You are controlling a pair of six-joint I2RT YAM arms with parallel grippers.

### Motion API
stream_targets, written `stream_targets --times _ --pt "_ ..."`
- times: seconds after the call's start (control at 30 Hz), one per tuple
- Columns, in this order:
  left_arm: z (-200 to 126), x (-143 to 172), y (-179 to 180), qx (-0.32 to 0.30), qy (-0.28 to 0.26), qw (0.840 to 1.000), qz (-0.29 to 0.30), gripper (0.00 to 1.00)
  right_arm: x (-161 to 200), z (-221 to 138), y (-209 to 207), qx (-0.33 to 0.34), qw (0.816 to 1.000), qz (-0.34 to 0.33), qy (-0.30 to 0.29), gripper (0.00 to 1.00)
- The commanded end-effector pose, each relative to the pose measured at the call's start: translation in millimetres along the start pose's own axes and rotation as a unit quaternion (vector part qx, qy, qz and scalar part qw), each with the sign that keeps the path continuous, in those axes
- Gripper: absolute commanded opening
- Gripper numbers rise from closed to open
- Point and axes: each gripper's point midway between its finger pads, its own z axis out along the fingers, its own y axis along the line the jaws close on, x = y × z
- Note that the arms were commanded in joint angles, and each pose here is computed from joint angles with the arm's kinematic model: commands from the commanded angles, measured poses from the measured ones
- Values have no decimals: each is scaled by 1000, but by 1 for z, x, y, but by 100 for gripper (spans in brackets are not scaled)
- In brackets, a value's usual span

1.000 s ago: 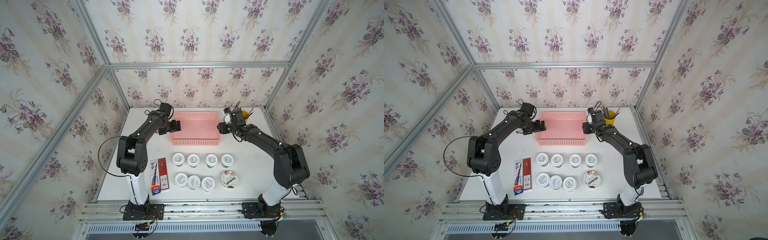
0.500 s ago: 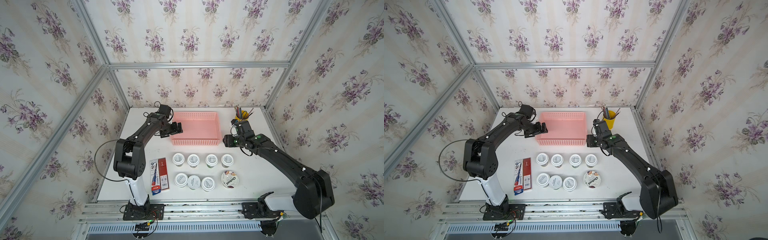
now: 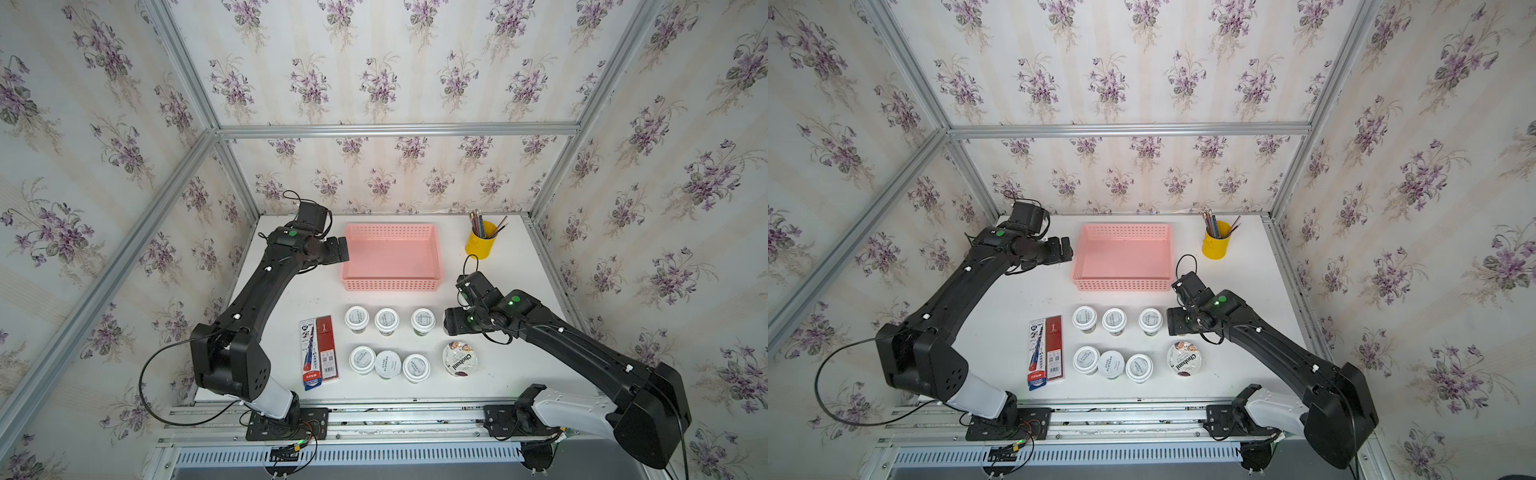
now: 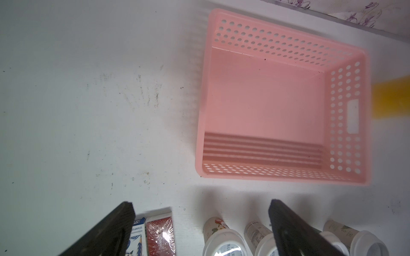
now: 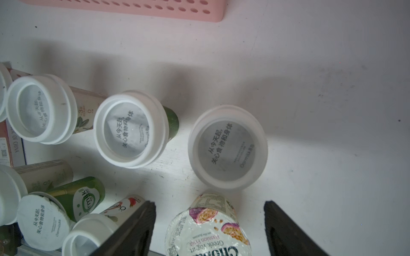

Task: Put the yogurt in the basket
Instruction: Pick up the yogurt from the center of the board.

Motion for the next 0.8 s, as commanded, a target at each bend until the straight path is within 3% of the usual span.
stream_targets --times 0.0,0.77 --pt "-15 4 15 -30 -18 999 8 99 3 2 -9 28 999 15 2 85" --pt "-19 12 17 -25 -22 999 7 99 -8 39 -16 71 997 -21 5 88"
